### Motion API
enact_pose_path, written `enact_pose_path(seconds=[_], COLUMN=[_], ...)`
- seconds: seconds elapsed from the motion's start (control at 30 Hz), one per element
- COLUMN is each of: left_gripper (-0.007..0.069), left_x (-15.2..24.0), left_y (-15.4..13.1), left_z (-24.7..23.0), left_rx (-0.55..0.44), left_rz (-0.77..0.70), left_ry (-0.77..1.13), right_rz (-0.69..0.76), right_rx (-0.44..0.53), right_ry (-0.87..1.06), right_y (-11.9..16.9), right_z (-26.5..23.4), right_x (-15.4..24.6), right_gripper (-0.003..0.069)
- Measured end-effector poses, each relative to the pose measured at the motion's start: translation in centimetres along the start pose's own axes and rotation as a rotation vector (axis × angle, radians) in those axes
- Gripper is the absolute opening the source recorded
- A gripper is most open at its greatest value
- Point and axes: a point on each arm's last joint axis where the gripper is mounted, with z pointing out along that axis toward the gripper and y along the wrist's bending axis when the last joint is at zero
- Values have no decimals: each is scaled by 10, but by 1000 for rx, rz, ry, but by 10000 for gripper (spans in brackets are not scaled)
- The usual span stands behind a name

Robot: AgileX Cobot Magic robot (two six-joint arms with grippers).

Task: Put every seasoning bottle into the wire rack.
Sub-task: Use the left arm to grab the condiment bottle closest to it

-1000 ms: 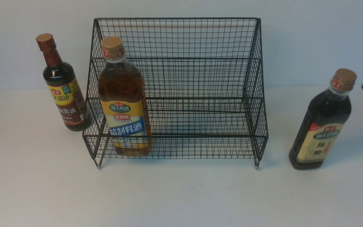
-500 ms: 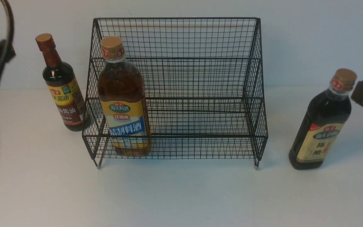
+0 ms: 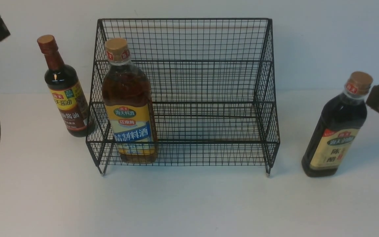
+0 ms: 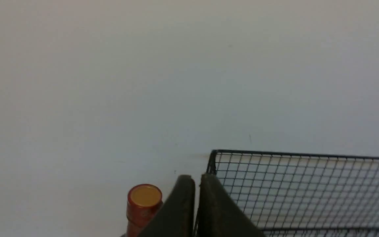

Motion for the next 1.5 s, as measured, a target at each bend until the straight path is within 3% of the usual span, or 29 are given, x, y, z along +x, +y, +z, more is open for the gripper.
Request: enact_pose_path(seconds=[0.1,0.17,0.27,0.53,0.67,0.9,1.17,1.5], left_gripper=[-5,-5,-5,-5,-5,-5,-5,-5], left_x=[5,5,4,-4,-4,-2,-3,-3], left_y=[-4,-6,-9,-30,-45,-59,-58,-58], left_z=[-6,-9,-15,-36,-37,-38,-37,-37], left_rx=[19,32,40,160,230,296,285,283], left_rz=[170,193,165,180,192,202,203,203], left_ry=[78,96,100,70,67,69,65,65], right_rz=[-22,-35,-77,-386,-353,-313,-351,-352], right_rx=[10,17,39,214,345,465,457,455], right_ry=[13,21,37,86,-27,-382,-549,-551], right_y=[-1,-2,-4,-9,-13,-20,-10,-9], right_z=[0,0,0,-20,-42,-77,-99,-99], right_x=[1,2,3,9,23,59,66,67], right_gripper=[-10,-10,-10,-10,-10,-10,-10,-10])
